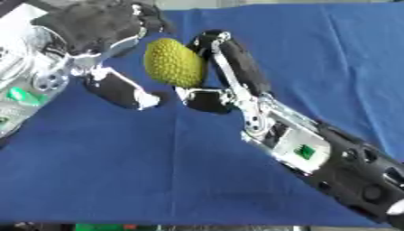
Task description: Pick up the objects with one hand, pass them to the other hand, and then place them into the box on the other side of the table.
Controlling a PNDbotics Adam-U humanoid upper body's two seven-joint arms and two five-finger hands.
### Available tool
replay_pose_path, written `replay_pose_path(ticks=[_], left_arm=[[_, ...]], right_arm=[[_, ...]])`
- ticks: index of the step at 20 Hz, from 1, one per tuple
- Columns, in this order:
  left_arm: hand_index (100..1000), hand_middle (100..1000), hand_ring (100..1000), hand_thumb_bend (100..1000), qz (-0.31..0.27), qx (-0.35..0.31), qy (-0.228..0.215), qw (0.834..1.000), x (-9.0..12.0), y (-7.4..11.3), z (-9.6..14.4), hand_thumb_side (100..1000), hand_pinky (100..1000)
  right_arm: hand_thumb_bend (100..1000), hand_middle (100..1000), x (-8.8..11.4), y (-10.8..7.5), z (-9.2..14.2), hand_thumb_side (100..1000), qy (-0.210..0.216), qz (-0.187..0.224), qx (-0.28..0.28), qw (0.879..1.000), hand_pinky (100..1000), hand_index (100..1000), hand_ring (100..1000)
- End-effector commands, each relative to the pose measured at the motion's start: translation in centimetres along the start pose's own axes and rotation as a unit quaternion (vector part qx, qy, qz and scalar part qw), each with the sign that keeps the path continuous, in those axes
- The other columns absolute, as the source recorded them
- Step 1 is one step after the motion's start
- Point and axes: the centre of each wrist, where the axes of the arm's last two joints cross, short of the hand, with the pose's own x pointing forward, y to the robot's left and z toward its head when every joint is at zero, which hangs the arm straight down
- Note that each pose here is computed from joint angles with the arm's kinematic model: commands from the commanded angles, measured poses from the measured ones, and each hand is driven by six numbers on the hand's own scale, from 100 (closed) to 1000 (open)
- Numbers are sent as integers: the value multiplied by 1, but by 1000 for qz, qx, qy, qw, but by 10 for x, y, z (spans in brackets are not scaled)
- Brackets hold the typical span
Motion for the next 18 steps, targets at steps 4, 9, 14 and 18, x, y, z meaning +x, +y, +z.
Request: replay_pose_path(ticks=[4, 9, 14, 18], left_arm=[[899, 813, 854, 470, -6, 5, 2, 1000, -4, -1, -5, 476, 892], [829, 770, 820, 258, 13, 21, 6, 1000, -5, -2, -6, 362, 866], [714, 642, 745, 100, 59, 75, -3, 995, -2, 0, -4, 254, 818], [591, 547, 659, 100, 106, 112, -27, 988, 0, 1, -2, 244, 774]], right_arm=[[310, 526, 7, -6, -3, 100, -25, 2, -12, 1000, 100, 555, 493], [311, 525, 7, -5, -2, 100, -26, 1, -12, 1000, 100, 554, 492], [312, 525, 7, -5, -2, 100, -23, 1, -11, 1000, 100, 553, 491], [314, 524, 6, -5, -1, 100, -16, 4, -11, 1000, 100, 553, 491]])
